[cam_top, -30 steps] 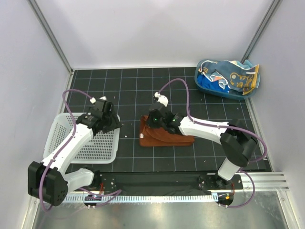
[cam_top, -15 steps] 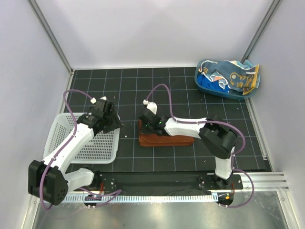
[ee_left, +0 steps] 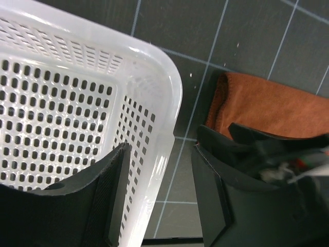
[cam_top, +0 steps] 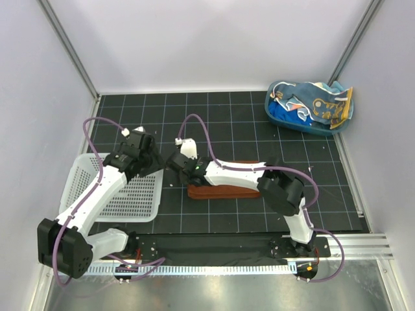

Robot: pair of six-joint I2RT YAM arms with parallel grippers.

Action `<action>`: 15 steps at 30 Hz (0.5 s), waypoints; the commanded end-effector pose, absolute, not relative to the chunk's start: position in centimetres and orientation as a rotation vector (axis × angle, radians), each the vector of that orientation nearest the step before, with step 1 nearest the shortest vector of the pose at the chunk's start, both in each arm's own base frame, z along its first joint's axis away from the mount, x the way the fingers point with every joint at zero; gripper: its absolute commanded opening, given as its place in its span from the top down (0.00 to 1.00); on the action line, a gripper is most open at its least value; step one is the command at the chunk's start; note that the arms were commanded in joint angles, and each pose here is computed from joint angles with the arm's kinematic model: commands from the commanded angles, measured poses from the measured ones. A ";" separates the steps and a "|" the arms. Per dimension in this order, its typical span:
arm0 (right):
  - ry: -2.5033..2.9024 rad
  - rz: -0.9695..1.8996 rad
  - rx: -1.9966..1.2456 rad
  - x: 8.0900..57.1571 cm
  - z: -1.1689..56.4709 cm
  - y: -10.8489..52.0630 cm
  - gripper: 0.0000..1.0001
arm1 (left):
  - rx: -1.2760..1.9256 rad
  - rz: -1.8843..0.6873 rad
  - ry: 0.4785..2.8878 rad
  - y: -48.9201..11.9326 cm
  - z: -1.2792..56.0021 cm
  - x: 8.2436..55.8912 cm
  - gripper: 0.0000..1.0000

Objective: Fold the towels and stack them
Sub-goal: Neatly place the folded towel into the bin

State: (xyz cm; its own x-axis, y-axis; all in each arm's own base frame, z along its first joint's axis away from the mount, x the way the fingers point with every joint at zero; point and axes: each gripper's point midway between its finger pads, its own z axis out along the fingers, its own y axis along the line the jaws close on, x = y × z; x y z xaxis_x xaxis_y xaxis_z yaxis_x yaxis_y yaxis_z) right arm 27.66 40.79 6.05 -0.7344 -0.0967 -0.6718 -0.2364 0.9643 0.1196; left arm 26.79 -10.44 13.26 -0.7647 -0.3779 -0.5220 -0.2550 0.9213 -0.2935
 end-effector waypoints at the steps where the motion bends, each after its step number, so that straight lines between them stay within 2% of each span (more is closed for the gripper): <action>1: 2.398 0.086 -0.230 28.1 4.5 39.2 0.45 | -0.458 -0.234 2.391 -9.2 16.1 27.9 0.45; 12: 2.446 -0.100 -0.280 27.3 1.1 38.0 0.45 | -0.491 -0.225 2.279 -7.0 21.5 29.5 0.42; 15: 2.464 -0.114 -0.292 26.8 0.6 37.3 0.48 | -0.481 -0.241 2.271 -7.2 22.4 29.6 0.42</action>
State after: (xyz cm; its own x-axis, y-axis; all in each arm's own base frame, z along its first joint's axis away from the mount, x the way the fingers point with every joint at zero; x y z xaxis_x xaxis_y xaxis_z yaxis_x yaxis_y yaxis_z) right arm 27.68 39.52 2.36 -0.7411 -0.1917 -0.6435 -0.1938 0.9787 -0.0683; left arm 29.53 -7.56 20.23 -0.6468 -0.4222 -0.6351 -0.2847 0.9063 -0.3125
